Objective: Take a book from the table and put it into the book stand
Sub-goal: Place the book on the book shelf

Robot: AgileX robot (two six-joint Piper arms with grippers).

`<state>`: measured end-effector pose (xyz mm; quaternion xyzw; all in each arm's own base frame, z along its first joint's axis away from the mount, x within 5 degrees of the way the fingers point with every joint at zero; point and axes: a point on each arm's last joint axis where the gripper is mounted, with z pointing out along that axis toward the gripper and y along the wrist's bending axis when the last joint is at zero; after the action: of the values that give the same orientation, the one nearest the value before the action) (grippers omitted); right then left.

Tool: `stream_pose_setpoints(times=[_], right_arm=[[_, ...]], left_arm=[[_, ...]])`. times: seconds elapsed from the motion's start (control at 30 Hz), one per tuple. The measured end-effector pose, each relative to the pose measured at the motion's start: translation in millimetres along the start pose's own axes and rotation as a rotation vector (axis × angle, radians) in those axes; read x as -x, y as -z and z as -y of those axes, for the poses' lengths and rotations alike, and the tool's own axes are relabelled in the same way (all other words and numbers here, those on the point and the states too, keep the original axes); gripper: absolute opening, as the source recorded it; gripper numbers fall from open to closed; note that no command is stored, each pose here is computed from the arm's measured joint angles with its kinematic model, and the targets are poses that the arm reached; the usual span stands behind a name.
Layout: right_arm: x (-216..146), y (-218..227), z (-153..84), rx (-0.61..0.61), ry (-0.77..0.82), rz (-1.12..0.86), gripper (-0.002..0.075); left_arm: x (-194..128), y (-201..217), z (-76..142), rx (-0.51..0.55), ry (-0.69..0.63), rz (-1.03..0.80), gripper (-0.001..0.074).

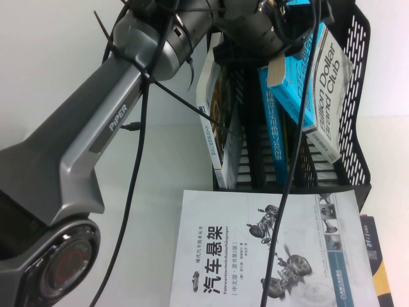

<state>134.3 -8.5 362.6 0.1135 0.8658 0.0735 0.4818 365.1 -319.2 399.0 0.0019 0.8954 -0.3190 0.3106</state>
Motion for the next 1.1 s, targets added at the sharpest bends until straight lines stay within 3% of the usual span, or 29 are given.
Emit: stream_pose_setpoints(times=[0.53, 1.1], right_arm=[[0.0, 0.0, -1.2, 0.013, -0.013, 0.0, -0.0002], [0.0, 0.0, -2.2, 0.024, -0.024, 0.0, -0.0002]], left_arm=[[-2.5, 14.6, 2.1, 0.023, 0.015, -0.036, 0.0181], [3.6, 27.9, 6.3, 0.048, 0.049, 0.056, 0.0181]])
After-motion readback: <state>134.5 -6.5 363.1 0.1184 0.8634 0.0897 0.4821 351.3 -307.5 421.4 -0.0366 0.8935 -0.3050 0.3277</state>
